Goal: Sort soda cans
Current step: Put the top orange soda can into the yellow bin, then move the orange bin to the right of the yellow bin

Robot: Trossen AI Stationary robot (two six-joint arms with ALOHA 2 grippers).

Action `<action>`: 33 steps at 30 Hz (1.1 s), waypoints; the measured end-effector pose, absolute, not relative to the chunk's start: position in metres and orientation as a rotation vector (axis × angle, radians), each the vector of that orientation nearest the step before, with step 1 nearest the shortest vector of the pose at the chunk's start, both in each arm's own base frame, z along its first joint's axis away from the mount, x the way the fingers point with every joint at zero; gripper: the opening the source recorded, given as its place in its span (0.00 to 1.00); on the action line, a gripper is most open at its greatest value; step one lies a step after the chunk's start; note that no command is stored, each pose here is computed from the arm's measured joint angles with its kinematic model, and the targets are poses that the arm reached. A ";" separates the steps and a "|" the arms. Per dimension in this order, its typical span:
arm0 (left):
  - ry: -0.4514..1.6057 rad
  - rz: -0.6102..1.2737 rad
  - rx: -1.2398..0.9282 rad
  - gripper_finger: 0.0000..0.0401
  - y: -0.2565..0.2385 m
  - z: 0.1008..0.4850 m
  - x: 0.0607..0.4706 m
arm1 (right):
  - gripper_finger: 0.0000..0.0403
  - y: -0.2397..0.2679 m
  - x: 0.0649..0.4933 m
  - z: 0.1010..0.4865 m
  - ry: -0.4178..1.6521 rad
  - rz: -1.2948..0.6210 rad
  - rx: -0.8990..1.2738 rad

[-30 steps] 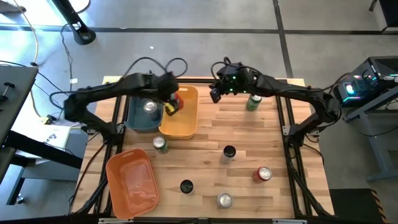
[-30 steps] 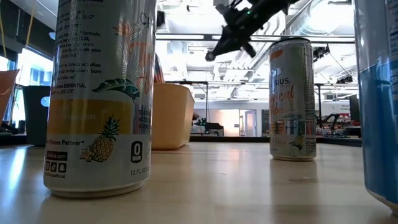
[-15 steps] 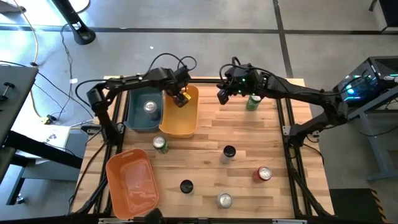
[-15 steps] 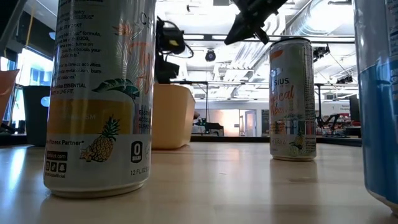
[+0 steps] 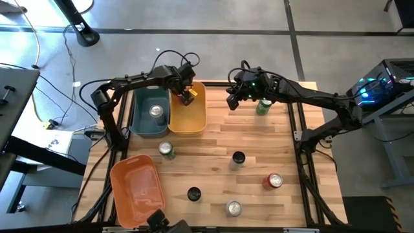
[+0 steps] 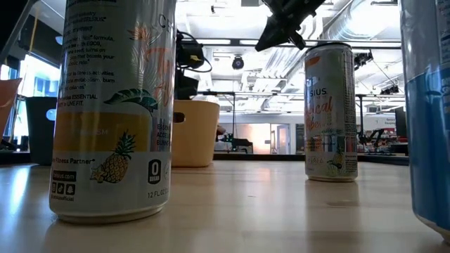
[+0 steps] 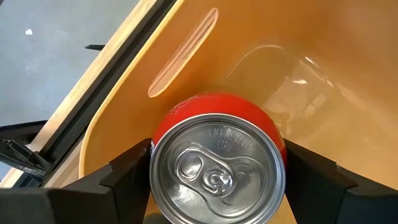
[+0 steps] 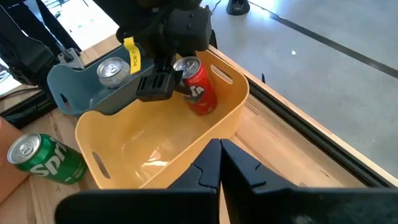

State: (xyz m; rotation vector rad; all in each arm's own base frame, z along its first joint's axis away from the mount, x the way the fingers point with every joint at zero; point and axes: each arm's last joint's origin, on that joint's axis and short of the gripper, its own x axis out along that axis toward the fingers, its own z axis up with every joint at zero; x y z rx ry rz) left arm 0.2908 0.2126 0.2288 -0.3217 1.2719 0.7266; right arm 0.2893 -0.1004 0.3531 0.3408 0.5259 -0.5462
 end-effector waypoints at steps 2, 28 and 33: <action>1.285 0.719 -0.320 0.69 0.212 0.229 0.290 | 0.00 -0.100 0.289 0.353 0.526 -0.546 0.341; 1.150 0.647 -0.358 0.97 0.190 0.314 0.281 | 0.00 -0.100 0.289 0.352 0.548 -0.534 0.315; 0.998 0.562 -0.405 0.97 0.148 0.358 0.265 | 0.00 -0.100 0.289 0.352 0.549 -0.526 0.288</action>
